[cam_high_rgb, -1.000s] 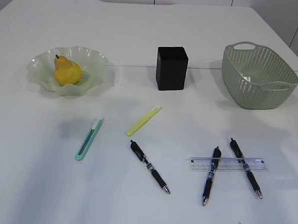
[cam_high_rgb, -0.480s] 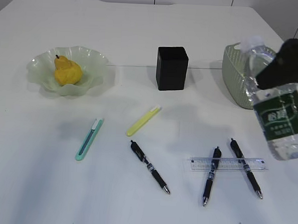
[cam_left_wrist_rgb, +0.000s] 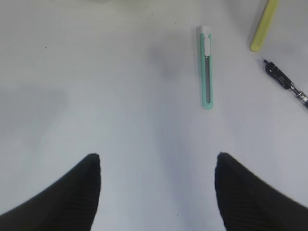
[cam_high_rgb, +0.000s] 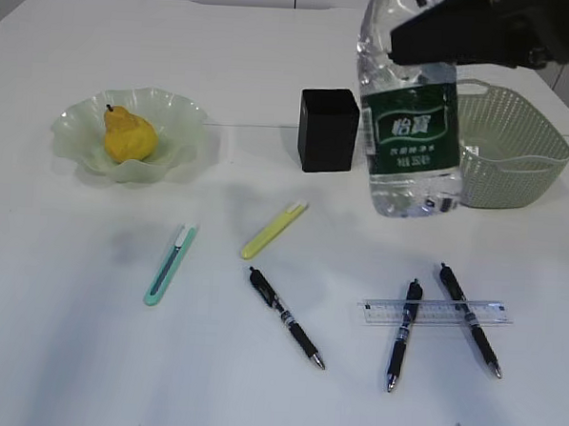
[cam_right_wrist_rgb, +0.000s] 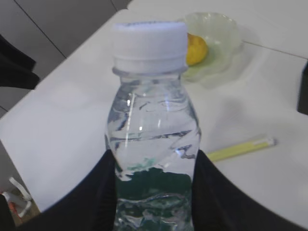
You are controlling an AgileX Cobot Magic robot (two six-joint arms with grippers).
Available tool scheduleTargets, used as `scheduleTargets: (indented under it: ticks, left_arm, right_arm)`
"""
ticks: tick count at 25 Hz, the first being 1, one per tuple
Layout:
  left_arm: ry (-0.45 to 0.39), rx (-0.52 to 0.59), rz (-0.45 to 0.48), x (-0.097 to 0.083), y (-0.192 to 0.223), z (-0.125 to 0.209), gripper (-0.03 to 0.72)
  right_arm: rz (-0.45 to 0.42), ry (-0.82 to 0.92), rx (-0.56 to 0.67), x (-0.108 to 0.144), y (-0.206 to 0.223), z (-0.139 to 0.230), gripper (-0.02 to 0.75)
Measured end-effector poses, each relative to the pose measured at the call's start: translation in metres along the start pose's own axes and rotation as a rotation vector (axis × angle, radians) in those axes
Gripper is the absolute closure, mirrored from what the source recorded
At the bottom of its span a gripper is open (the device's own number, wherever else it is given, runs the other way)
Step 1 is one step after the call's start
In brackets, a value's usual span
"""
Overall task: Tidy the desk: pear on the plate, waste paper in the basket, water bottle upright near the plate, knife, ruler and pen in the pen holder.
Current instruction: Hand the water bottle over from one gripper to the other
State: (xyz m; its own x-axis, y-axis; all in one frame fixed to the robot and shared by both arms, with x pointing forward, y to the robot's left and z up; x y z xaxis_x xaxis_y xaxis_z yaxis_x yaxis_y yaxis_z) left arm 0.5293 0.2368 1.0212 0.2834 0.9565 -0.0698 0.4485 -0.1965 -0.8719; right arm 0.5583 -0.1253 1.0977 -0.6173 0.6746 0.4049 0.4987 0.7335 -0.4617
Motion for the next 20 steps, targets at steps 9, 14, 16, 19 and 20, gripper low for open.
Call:
scheduleTargets:
  ticks: [9,14,16,19,20]
  left_arm:
    - [0.002,-0.052,-0.01,0.002,0.0,-0.01,0.161]
    - [0.045,-0.093,-0.082,0.015,-0.002,-0.018,0.161]
    - [0.05,-0.119,-0.093,0.017,-0.002,-0.023,0.174]
    - [0.036,-0.185,-0.082,0.015,-0.004,-0.035,0.216]
    - [0.027,-0.207,-0.073,0.013,-0.005,-0.039,0.226]
  right_arm:
    - [-0.196,-0.015,-0.108,0.026,0.008,-0.02,0.443]
    - [-0.199,-0.027,-0.111,0.027,0.008,-0.02,0.443]
    - [-0.198,-0.028,-0.111,0.027,0.008,-0.02,0.443]
    - [-0.198,-0.029,-0.111,0.027,0.008,-0.02,0.443]
    - [-0.198,-0.029,-0.111,0.027,0.008,-0.02,0.443]
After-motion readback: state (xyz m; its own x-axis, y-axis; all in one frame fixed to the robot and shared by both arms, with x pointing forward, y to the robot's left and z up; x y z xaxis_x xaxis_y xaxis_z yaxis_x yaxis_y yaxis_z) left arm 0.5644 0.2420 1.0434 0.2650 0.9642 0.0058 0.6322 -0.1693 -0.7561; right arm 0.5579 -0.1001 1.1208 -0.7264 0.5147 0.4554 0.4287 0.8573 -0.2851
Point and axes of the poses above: a point on each arm's last joint axis where the gripper is mounted, y pointing out along that axis toward the gripper, x along the wrist's bending axis when the last joint is at zero, z = x × y, the point moved 10 cm from there along y, pointing out along that axis toward the gripper, and after that the axes turned 7 degrees about y, right-handed, at the moved point
